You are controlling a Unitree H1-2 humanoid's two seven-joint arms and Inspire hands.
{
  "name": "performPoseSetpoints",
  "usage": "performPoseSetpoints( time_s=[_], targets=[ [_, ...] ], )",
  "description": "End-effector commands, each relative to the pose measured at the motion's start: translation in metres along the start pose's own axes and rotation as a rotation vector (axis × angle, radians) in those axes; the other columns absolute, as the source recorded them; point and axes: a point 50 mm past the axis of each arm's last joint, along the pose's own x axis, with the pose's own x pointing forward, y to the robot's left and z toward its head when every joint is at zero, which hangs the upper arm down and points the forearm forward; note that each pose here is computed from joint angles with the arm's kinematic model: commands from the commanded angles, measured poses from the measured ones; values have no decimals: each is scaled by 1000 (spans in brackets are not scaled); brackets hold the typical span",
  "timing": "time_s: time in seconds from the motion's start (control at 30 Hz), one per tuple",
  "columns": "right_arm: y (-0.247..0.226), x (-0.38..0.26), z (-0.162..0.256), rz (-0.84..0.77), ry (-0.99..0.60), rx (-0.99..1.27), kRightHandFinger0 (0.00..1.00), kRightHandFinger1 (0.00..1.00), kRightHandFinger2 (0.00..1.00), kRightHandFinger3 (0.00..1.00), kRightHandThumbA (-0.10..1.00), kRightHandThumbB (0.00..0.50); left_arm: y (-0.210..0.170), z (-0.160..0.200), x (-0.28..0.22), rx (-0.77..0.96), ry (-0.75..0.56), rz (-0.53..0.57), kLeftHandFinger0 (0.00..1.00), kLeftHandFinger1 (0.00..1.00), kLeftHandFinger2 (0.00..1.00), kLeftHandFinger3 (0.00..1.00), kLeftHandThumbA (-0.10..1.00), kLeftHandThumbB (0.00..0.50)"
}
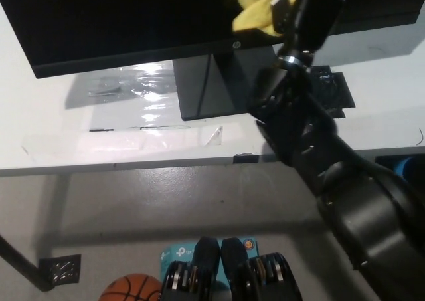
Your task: The robot uses its right hand to pick up the cloth kept in the middle of the desk and use it to wipe the monitor in the middle of the desk by swiping its screen twice
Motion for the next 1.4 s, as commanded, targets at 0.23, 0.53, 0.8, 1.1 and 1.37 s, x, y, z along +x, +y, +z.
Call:
performPoseSetpoints(
  time_s=[0.23, 0.53, 0.8, 1.1, 1.37],
  targets=[
    [4, -2, 140, 41, -190, 185, 0, 0, 11, 359, -100, 198, 0, 3, 0, 74, -22, -18, 438, 488, 618, 766, -64, 146],
    [2, 1, 154, 70, -304, 136, 0, 0, 201, 43, -100, 112, 0, 2, 4, 62, -27, -38, 410, 475, 603, 737, -65, 163],
    [-11, 28, 126, 15, -393, -5, 0, 0, 269, 153, -100, 95, 2, 5, -2, 67, -27, -23, 411, 473, 609, 741, -80, 160],
    [-43, 74, 58, -50, -418, -149, 0, 0, 174, 121, -100, 133, 3, 2, -7, 51, -37, -28, 477, 545, 691, 778, -40, 170],
    [-69, 97, -1, -83, -372, -273, 0, 0, 149, 234, -100, 220, 6, 1, -10, 15, -35, -4, 455, 529, 659, 762, -77, 188]
  ],
)
